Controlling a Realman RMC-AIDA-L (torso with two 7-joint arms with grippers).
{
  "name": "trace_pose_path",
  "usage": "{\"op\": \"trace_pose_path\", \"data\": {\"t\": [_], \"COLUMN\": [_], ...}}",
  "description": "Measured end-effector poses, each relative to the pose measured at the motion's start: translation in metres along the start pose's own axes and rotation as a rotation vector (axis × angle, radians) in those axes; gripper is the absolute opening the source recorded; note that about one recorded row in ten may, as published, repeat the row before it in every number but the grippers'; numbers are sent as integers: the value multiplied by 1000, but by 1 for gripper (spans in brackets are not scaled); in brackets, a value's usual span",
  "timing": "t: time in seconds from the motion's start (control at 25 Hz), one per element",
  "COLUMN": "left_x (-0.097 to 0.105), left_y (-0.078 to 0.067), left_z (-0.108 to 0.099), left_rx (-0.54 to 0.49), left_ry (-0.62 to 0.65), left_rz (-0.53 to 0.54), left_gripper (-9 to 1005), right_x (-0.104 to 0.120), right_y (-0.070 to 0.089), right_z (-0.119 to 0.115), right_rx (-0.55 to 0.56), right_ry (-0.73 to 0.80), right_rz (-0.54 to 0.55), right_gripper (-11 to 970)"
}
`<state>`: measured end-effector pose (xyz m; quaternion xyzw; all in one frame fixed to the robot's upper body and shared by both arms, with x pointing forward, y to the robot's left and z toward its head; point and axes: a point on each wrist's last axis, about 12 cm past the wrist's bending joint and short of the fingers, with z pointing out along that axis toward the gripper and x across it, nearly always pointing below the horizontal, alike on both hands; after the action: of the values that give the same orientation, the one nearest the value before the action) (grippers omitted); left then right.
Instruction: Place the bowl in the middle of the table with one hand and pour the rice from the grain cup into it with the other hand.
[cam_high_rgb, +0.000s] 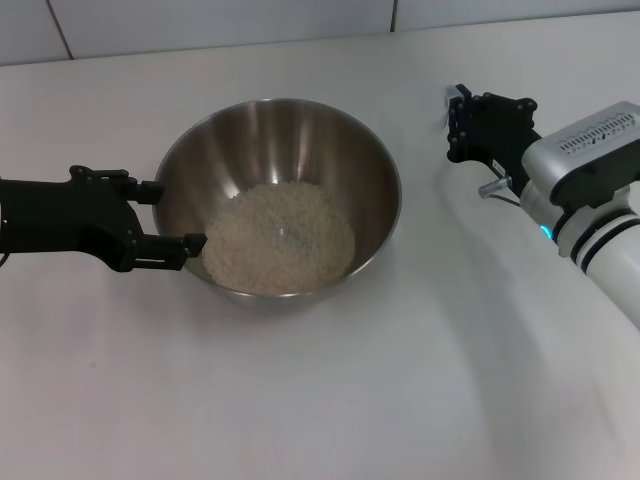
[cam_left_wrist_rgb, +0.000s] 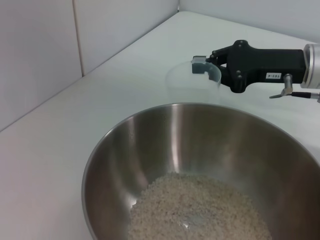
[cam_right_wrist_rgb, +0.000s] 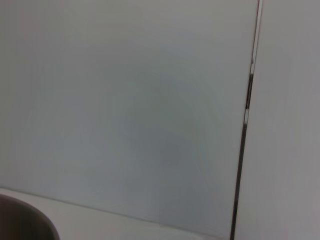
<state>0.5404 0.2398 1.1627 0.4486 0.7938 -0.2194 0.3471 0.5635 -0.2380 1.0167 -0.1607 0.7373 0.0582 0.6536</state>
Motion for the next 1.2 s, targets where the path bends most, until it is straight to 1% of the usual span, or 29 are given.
{"op": "trace_pose_path", "data": {"t": [0.24,0.36,0.44,0.56,0.64,0.76,0.88,1.0,1.08,1.2], "left_x": [0,0,0,0,0,0,1,2,2,4], "left_y": [0,-1,-1,-1,-1,-1,-1,0,0,-1], "left_z": [0,0,0,0,1,1,2,2,2,2], "left_rx": [3,4,4,4,5,7,9,10,10,10], "left_ry": [1,1,1,2,3,5,7,9,9,11], "left_rz": [0,1,1,1,3,4,1,-4,-5,-7], "left_gripper": [815,815,815,815,815,815,815,815,815,815], "right_x": [4,10,16,20,26,30,35,39,39,32], "right_y": [1,0,0,0,1,2,4,5,0,-27], "right_z": [-4,-9,-17,-22,-31,-37,-51,-70,-87,-122], "right_rx": [2,11,22,29,35,34,46,64,101,235], "right_ry": [13,30,42,49,62,65,49,6,-62,-257], "right_rz": [3,8,21,33,47,56,87,144,200,324], "right_gripper": [29,29,106,221,274,355,435,546,620,729]}}
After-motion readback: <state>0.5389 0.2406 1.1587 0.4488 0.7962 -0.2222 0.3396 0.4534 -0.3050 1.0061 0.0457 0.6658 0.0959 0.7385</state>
